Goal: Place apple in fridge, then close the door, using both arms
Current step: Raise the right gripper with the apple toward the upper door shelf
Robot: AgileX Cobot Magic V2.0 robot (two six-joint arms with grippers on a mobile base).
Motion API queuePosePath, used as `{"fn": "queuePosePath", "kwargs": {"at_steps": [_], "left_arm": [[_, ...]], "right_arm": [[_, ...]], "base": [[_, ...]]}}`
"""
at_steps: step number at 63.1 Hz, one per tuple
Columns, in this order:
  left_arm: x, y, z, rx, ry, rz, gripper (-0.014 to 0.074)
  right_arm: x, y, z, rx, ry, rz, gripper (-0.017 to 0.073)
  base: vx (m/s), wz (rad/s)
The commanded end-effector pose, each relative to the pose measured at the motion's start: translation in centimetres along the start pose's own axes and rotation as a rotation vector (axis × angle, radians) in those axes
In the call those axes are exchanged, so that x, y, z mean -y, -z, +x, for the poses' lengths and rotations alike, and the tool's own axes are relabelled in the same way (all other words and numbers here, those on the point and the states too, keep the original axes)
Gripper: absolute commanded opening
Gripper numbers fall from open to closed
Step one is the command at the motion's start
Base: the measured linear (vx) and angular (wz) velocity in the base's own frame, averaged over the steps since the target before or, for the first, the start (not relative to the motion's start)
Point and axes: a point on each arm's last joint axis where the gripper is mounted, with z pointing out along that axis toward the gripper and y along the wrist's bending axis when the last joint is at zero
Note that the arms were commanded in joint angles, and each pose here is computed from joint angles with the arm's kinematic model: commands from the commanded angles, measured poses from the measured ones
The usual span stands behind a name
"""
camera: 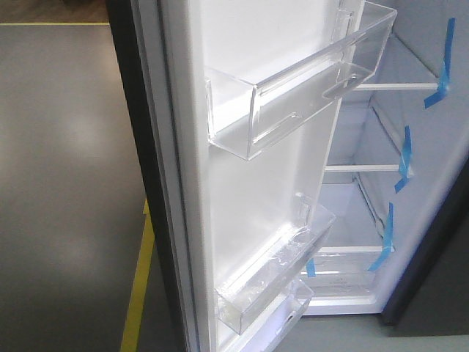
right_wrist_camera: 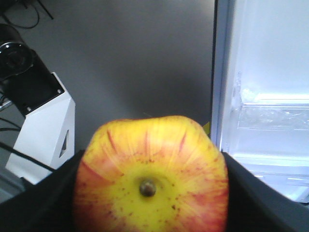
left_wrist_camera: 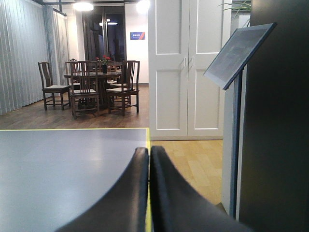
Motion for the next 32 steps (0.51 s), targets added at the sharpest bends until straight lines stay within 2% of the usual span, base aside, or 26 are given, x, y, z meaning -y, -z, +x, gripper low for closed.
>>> {"fn": "queuePosePath", "kwargs": {"at_steps": [1,11,19,32], "left_arm": [[0.0,0.1,0.0,0.065,0.016,0.004,-0.0006],[0.0,0.1,0.0,0.065,0.016,0.004,-0.0006],[0.0,0.1,0.0,0.065,0.016,0.004,-0.0006],[0.0,0.1,0.0,0.065,0.016,0.004,-0.0006]], "right_arm": [[1.0,0.1,-1.8,0.095,-0.025,0.086,0.0347],[3.7,-0.4,-3.3,0.016,-0.083,0.236,0.0319],[5.7,-0.6,-5.4,-0.071,-0.093,0.325,0.0309],[8.0,-1.0,-10.2,-0.086,-0.093,0.359,0.0307]], "base": [[0.0,0.0],[0.0,0.0],[0.0,0.0],[0.0,0.0]]}}
